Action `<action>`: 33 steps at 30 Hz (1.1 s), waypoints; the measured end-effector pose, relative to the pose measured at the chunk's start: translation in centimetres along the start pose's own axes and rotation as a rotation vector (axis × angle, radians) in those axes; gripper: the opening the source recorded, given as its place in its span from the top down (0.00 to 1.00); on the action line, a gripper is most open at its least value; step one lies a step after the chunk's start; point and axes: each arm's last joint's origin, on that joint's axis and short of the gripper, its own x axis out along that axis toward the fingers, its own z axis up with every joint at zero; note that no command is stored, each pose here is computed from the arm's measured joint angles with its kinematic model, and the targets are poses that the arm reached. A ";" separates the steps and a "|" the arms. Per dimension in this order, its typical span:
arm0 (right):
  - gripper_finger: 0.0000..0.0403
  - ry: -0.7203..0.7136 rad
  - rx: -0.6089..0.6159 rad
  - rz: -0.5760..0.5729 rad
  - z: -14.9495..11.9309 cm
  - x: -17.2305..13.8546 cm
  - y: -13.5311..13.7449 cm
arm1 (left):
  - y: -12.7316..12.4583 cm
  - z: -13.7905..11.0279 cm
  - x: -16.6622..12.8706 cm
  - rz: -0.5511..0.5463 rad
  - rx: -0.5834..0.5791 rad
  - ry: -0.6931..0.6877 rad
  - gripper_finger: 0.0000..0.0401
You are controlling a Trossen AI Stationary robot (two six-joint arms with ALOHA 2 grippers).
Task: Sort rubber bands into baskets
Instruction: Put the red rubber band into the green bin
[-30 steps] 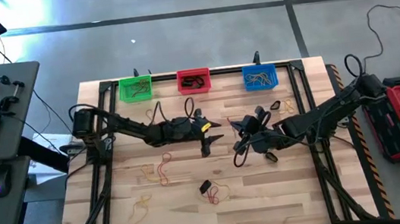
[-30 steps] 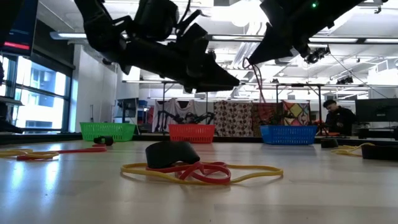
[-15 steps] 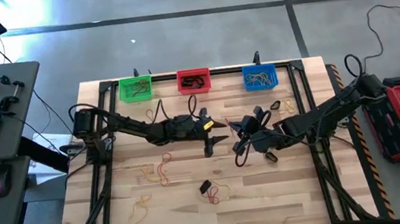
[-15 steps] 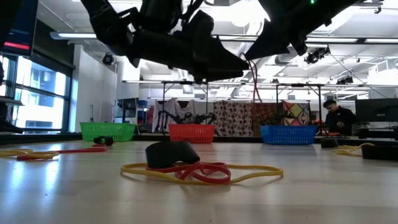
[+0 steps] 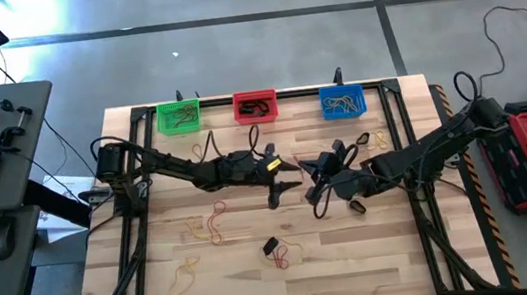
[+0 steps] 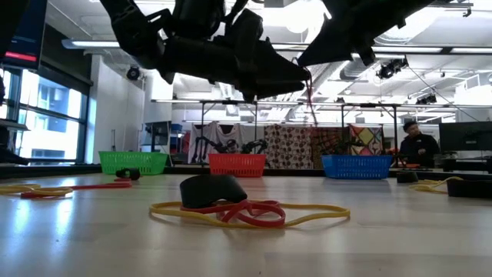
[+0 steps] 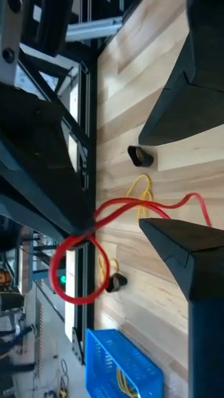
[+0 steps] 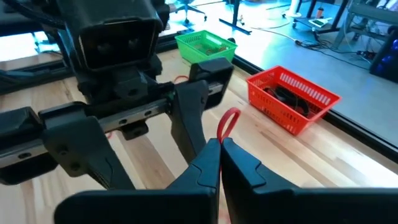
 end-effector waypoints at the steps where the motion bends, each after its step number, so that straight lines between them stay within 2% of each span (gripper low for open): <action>1: 1.00 -0.003 0.005 0.006 0.1 0.0 0.0 | 0.0 0.1 0.0 -0.007 0.000 -0.006 0.51; 16: 1.00 -0.023 0.002 0.032 0.4 0.0 0.2 | -0.2 0.8 0.3 -0.016 0.003 -0.026 0.66; 21: 1.00 -0.024 0.003 0.032 0.4 0.0 0.2 | -0.2 0.9 0.3 -0.016 0.003 -0.031 0.76; 28: 1.00 -0.027 0.004 0.035 0.4 0.0 0.2 | -0.2 0.9 0.3 -0.016 0.014 -0.040 0.98; 33: 1.00 -0.024 0.002 0.042 0.4 0.0 0.3 | -0.2 0.9 0.3 -0.015 0.015 -0.039 0.99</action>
